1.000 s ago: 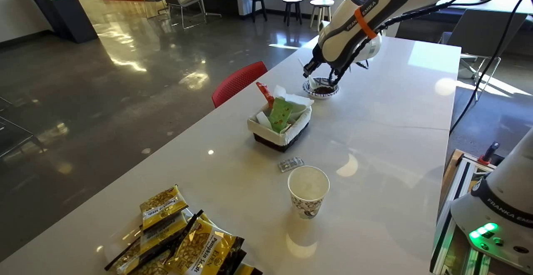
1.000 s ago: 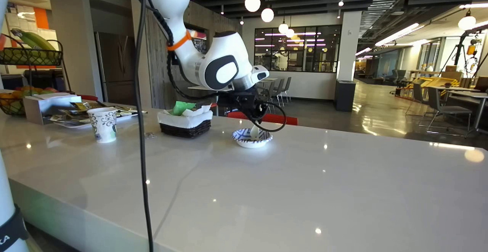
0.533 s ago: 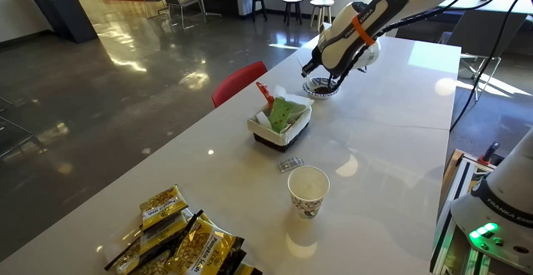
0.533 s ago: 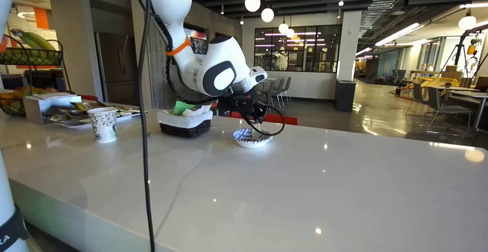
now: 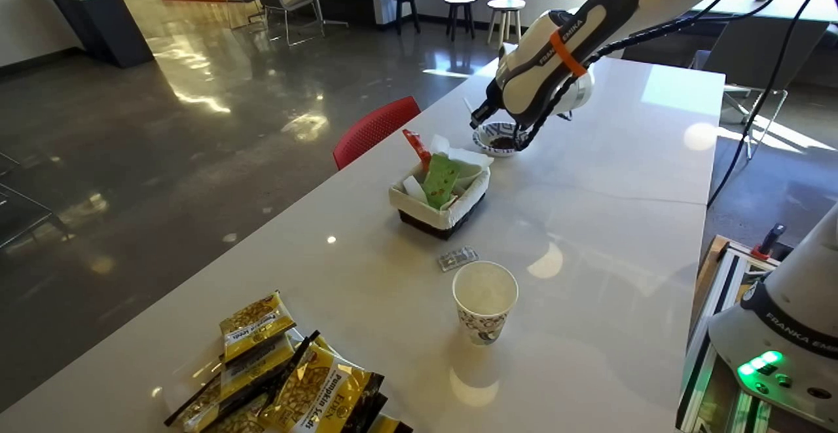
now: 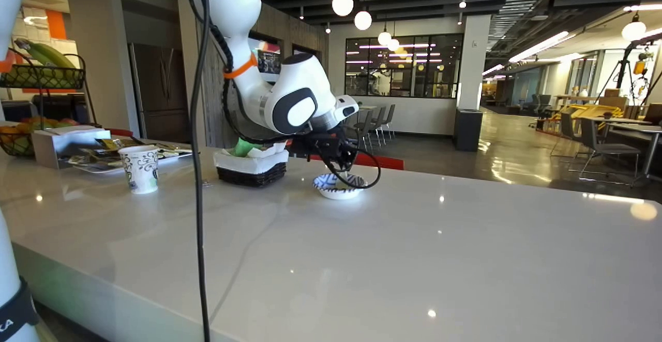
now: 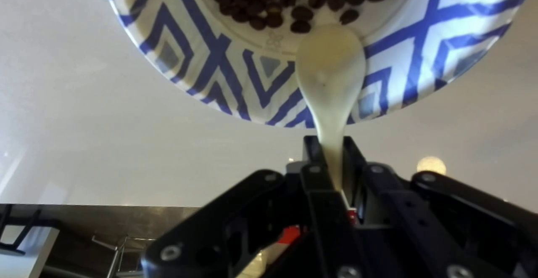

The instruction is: Use the plastic spoon to put some of the contents of the plate into the paper cup

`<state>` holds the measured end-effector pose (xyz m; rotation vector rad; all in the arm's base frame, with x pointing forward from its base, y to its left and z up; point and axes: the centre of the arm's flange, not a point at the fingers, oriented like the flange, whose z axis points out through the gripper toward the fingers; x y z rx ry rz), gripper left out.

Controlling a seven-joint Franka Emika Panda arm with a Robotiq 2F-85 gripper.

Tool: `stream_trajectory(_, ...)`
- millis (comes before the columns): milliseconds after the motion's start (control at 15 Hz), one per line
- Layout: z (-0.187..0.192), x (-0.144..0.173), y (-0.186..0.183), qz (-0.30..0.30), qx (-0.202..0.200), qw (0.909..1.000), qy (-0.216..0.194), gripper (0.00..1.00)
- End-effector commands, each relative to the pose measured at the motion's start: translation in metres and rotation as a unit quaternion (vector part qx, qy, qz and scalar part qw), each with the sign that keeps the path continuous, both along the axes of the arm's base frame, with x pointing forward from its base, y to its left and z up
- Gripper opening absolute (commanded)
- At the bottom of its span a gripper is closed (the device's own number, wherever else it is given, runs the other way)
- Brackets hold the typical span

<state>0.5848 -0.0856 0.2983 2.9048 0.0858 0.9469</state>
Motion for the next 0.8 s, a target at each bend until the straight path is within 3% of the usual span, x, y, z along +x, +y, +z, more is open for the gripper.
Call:
stream_trajectory(0, -0.0050, -0.0055, -0.0035, 0.011, 0.013, 0.9996, 0.021, 0.04)
stream_trajectory(733, -0.0004, -0.0070, -0.0113, 0.034, 0.018, 0.9972, 0.064, 0.04)
